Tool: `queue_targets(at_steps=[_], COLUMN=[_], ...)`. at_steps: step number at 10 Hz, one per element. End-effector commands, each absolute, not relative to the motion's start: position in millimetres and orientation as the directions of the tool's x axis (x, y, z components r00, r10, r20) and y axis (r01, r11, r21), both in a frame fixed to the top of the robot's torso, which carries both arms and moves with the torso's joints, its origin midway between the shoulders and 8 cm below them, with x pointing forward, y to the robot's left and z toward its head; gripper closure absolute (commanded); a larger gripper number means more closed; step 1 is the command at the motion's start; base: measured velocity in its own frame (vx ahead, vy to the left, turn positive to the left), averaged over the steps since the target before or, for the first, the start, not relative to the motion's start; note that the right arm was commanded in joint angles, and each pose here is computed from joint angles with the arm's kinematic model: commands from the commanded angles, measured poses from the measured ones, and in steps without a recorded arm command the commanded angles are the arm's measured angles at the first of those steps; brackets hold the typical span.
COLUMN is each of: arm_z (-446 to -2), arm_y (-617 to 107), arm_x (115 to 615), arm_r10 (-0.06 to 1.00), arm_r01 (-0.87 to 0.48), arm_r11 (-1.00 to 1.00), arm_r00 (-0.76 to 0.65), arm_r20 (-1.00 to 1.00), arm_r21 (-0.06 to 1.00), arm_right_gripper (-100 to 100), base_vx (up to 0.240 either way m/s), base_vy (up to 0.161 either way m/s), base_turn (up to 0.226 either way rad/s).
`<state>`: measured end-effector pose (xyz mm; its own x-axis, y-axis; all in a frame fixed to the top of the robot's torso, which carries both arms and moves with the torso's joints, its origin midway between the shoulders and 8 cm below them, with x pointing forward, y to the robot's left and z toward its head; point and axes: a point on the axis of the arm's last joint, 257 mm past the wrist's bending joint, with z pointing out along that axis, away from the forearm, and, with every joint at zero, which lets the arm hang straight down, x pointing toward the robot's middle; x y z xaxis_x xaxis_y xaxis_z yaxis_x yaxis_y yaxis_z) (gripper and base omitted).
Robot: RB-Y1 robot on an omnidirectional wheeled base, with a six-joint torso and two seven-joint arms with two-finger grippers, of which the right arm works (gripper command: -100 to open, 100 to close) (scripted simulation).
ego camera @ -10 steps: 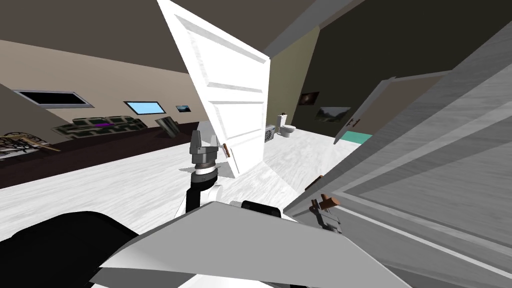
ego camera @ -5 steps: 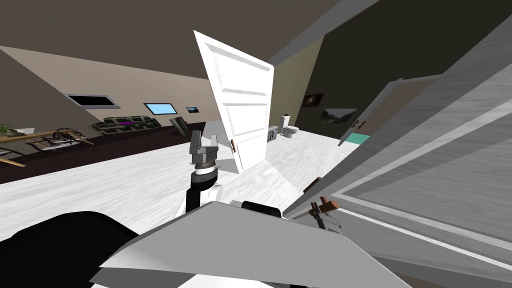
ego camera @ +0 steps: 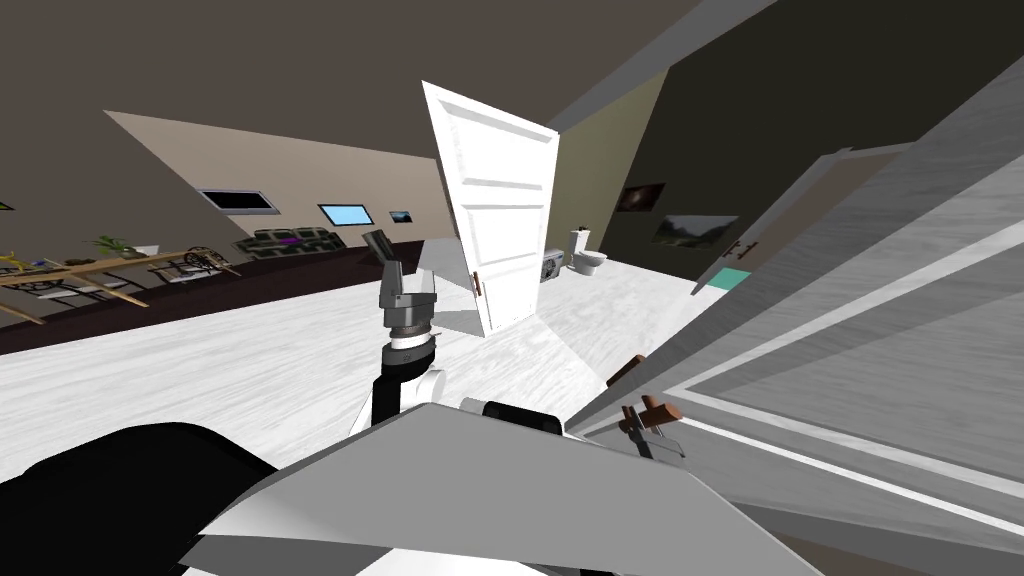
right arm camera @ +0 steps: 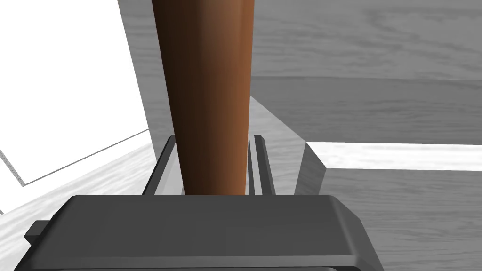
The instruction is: Pull the door open
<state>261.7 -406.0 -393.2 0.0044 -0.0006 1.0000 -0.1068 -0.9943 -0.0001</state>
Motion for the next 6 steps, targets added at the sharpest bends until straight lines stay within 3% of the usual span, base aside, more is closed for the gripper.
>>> queue_targets(at_steps=[1,6], arm_z=[-392.9,-391.5], arm_y=[-406.0,-405.8], arm_x=[259.1,253.5], arm_r10=[0.0,0.0], arm_r01=[-0.093,-0.055], arm_r11=[-0.996,-0.998], arm_r00=[0.003,0.0], arm_r20=[1.0,1.0], arm_r21=[0.0,0.0], arm_right_gripper=[100,100], base_vx=[-0.196,-0.209], base_vy=[-0.029,-0.025], base_turn=[0.139,0.114])
